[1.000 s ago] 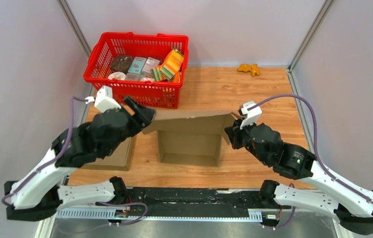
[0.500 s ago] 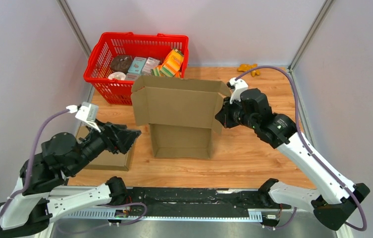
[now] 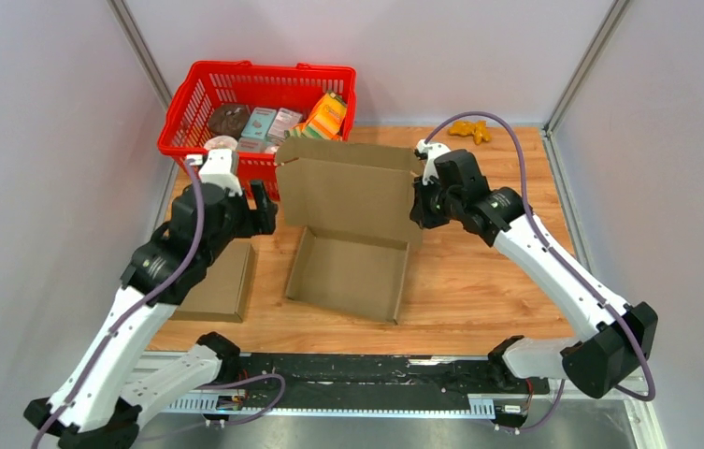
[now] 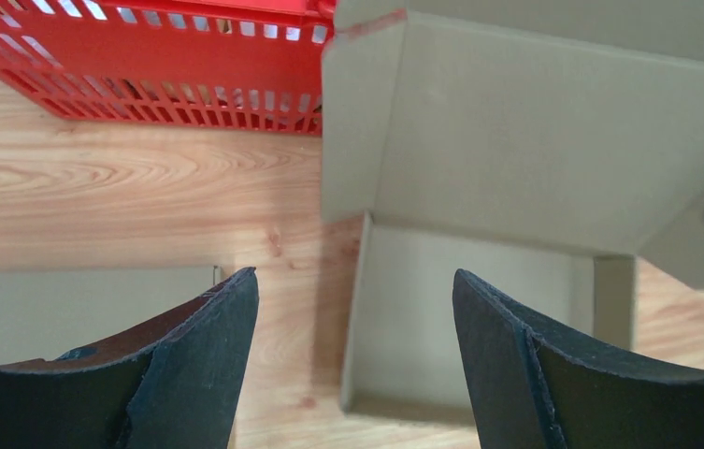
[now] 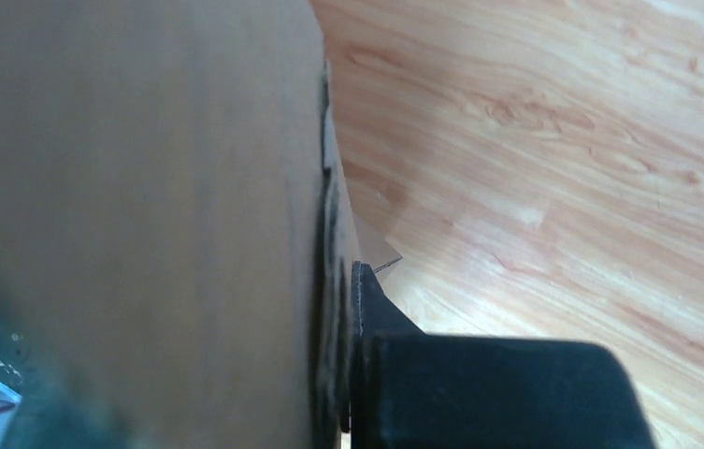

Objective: Fold the paper box

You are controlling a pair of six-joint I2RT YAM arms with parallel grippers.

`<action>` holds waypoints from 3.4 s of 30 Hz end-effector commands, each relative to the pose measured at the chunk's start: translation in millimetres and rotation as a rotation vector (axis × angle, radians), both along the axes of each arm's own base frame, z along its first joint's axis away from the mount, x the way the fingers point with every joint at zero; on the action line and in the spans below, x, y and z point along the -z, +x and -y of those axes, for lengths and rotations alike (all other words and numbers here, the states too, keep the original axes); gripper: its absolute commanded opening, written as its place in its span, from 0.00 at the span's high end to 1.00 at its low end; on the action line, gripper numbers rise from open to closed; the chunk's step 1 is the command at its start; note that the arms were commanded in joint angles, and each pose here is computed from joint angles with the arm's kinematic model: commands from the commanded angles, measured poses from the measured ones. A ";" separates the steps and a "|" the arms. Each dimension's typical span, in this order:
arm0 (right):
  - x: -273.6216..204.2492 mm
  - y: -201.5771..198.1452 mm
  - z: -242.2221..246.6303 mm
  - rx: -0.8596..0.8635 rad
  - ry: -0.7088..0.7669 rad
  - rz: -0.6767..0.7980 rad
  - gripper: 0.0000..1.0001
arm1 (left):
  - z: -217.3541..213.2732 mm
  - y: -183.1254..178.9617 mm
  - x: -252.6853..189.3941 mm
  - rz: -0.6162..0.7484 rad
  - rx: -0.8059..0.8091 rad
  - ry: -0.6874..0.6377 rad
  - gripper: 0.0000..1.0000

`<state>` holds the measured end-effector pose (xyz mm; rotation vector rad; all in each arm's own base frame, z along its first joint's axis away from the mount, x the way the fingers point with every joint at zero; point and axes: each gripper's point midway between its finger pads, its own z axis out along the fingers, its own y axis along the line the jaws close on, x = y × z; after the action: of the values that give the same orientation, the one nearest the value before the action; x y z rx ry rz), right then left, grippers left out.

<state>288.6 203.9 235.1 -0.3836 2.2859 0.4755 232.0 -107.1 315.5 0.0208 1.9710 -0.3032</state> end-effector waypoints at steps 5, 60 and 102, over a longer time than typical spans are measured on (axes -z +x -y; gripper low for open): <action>6.7 5.0 9.5 -0.041 -0.004 0.000 1.00 | 43.5 47.9 -5.8 0.012 0.213 -0.096 0.18; -22.3 66.0 12.5 0.437 0.097 0.153 1.00 | 54.7 123.4 66.4 0.099 0.023 -0.132 0.95; 52.5 -61.9 11.9 0.461 0.248 0.530 0.90 | 81.3 3.5 163.6 0.087 -0.013 -0.192 0.97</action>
<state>235.9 187.9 180.5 0.0777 1.7126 0.2477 253.4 -185.4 181.1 -0.1120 1.7742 -0.4406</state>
